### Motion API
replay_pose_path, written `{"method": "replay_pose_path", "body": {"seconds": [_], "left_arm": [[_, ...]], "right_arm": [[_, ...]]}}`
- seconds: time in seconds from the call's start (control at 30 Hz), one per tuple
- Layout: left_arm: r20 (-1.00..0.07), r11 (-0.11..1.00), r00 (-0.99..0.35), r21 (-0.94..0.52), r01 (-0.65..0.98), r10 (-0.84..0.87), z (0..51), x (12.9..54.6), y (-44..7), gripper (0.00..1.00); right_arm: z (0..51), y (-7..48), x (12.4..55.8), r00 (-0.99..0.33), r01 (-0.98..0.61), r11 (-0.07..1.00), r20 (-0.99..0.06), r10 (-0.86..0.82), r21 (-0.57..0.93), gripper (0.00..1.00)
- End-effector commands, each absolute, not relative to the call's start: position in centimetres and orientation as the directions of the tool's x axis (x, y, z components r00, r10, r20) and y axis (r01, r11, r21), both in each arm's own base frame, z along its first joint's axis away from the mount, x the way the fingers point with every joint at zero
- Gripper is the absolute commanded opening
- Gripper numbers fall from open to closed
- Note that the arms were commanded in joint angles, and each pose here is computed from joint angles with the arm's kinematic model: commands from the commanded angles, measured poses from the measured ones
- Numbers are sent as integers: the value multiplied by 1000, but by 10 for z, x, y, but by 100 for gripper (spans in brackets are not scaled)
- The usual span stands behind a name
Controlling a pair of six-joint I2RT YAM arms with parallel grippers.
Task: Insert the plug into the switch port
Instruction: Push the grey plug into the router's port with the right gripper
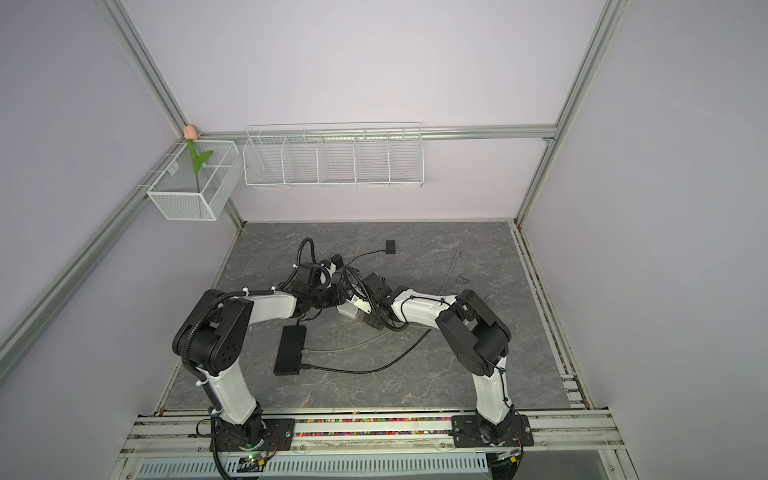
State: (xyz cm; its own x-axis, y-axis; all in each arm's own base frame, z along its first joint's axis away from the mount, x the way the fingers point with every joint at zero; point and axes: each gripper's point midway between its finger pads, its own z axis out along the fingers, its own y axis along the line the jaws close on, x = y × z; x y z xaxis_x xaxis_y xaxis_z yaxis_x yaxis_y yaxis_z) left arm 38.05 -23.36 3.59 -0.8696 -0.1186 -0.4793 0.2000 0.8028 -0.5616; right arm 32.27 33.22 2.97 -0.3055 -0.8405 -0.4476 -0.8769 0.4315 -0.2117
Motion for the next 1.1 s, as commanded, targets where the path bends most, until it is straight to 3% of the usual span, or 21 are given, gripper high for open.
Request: {"method": "replay_pose_path", "body": {"seconds": [0.0,0.3,0.83,1.07], "left_arm": [[-325,815,-945,-559,152,-47,1,330,-237,30],[-323,807,-945,-570,153,-49,-1,326,-239,30],[-319,808,-947,-568,158,-39,-3,316,-242,30],[-314,799,-949,-576,176,-17,-2,312,-247,30]], "right_arm": [[70,379,343,-271,-863,473,-625,-732,-179,7],[62,390,328,-267,-884,448,-647,-714,-130,7],[68,396,335,-379,-837,545,-666,-642,-49,6],[67,404,334,-323,-866,497,-689,-649,-62,7]]}}
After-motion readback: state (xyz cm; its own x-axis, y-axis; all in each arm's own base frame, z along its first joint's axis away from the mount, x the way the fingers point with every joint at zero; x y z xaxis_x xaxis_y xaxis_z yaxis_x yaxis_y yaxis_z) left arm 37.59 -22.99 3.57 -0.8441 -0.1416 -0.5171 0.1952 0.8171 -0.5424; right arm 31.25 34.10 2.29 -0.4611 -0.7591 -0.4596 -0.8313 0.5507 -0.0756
